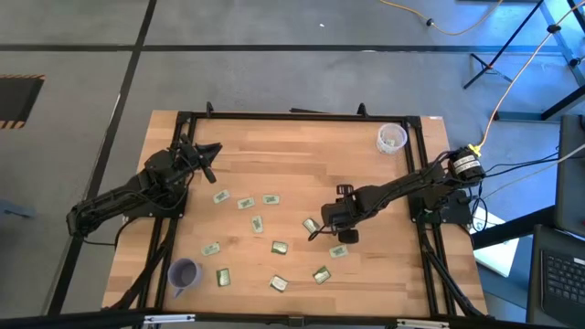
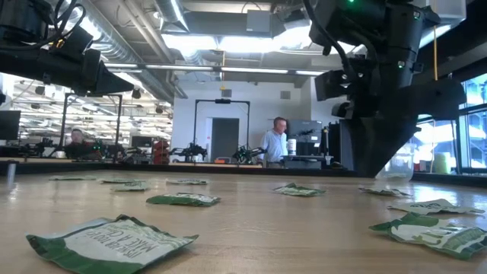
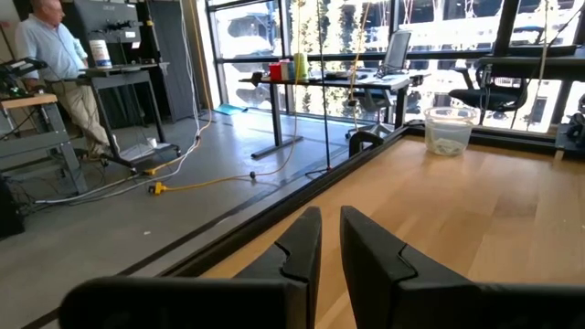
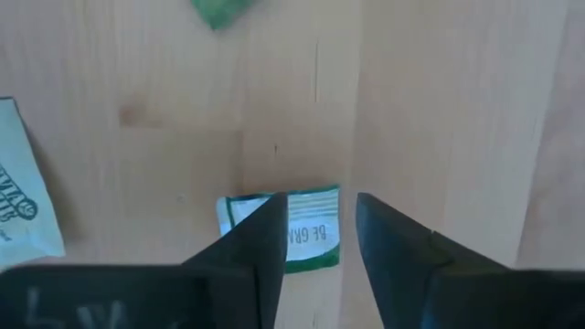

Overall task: Pick and place Stevia / Truvia into bins
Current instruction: Put the green stevia packet into the transparent container

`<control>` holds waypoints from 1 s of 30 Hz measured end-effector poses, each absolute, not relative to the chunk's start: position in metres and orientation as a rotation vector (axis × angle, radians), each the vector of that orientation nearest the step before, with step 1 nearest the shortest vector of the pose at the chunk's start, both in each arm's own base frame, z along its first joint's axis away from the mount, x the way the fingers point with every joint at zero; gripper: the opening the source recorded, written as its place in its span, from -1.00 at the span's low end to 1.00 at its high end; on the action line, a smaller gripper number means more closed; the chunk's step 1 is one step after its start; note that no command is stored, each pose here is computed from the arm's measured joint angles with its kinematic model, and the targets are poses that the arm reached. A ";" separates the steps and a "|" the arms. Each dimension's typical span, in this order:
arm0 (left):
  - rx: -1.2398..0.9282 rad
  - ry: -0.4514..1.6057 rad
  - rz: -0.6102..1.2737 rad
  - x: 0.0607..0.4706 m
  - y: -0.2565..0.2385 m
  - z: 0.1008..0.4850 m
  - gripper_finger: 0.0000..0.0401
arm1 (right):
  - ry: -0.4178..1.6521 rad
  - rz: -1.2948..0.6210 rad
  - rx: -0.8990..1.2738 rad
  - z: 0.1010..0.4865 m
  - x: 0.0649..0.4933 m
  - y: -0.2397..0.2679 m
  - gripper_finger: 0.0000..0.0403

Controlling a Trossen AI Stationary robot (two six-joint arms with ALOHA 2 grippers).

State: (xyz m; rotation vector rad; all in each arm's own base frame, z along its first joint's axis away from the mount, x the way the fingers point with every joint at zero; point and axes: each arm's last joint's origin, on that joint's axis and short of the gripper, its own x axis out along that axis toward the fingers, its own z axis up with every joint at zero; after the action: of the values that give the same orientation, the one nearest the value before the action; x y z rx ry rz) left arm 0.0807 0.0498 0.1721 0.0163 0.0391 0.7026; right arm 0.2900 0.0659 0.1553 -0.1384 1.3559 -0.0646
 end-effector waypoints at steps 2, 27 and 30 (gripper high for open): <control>0.016 0.039 0.702 0.081 0.050 0.172 -0.80 | 1.358 -0.064 -0.140 0.155 0.290 0.066 -0.38; 0.016 0.039 0.703 0.081 0.050 0.172 -0.80 | 1.375 -0.063 -0.174 0.130 0.278 0.063 -0.52; 0.016 0.039 0.703 0.081 0.050 0.172 -0.80 | 1.379 -0.064 -0.172 0.127 0.276 0.062 -0.53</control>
State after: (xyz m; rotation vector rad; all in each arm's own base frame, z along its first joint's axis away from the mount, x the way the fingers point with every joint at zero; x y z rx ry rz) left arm 0.0807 0.0499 0.1720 0.0163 0.0392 0.7030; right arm 0.2761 0.0621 0.1275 -0.1720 1.3791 -0.0642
